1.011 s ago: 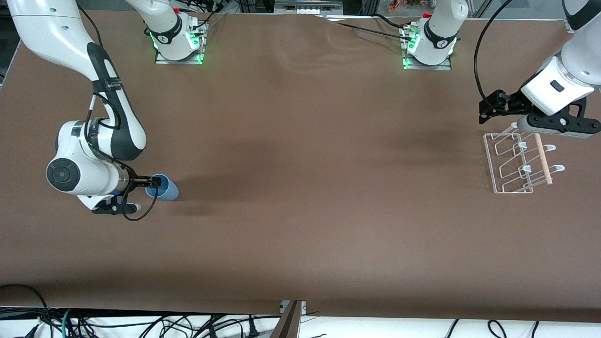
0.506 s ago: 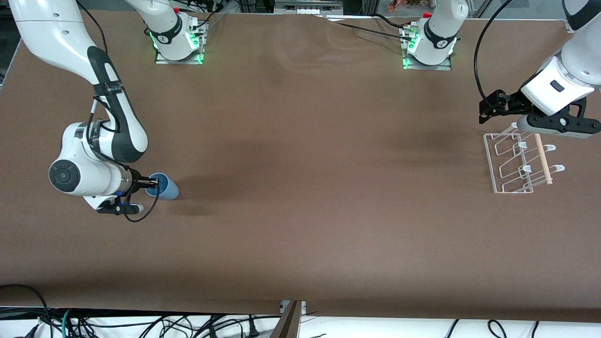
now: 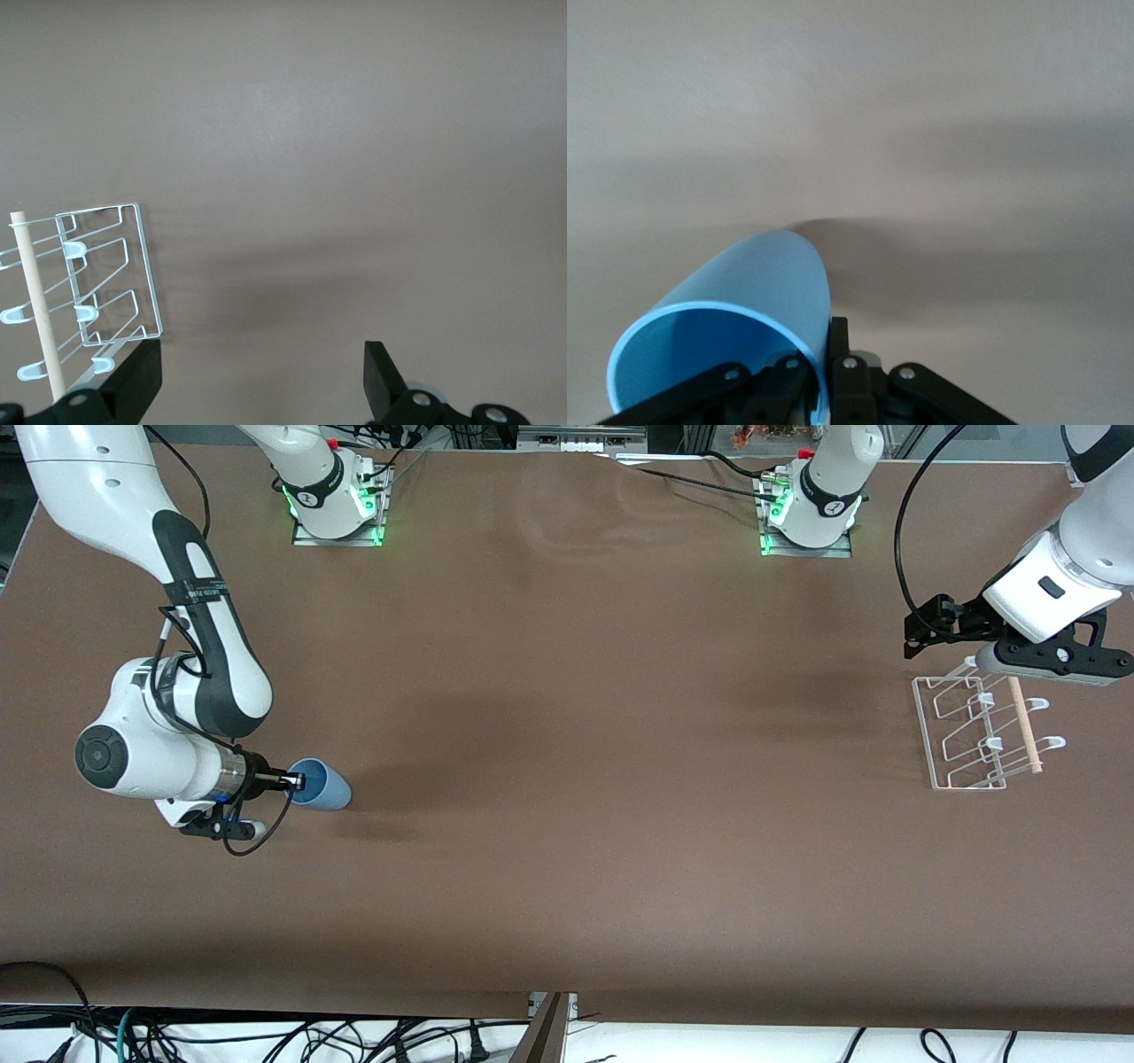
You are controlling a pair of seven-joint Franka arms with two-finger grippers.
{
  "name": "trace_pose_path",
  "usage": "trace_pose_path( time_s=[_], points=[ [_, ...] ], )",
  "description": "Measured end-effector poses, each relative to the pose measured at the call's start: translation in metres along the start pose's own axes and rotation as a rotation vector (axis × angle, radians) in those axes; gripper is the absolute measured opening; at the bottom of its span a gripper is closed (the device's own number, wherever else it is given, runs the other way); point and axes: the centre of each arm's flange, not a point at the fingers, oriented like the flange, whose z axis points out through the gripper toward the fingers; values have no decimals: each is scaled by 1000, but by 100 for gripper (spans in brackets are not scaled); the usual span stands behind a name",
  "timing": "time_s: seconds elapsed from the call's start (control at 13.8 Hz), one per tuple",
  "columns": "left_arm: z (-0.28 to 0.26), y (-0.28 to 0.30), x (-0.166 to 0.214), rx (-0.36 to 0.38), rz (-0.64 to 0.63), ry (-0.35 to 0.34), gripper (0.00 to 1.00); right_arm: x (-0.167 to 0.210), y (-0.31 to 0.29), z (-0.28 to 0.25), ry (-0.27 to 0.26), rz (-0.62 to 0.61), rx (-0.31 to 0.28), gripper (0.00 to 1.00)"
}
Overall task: Transfer cup to left arm and place on rack
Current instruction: 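Lift the blue cup with the right gripper toward the table's middle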
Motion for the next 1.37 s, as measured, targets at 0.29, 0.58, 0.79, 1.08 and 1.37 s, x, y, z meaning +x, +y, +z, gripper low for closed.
trace_pose_path(
  time_s=[0.29, 0.58, 0.79, 1.08, 1.37],
  points=[
    [0, 0, 0, 0, 0, 0, 100, 5, -56, -33, 24, -23, 140, 6],
    [0, 0, 0, 0, 0, 0, 100, -4, -118, -48, 16, -20, 256, 6],
    [0, 0, 0, 0, 0, -1, 100, -11, -162, -68, 13, 33, 333, 6],
    [0, 0, -1, 0, 0, -7, 100, -26, -211, -87, -1, 47, 388, 6],
    [1, 0, -1, 0, 0, -7, 100, -40, -238, -87, -44, 71, 435, 6]
  ],
)
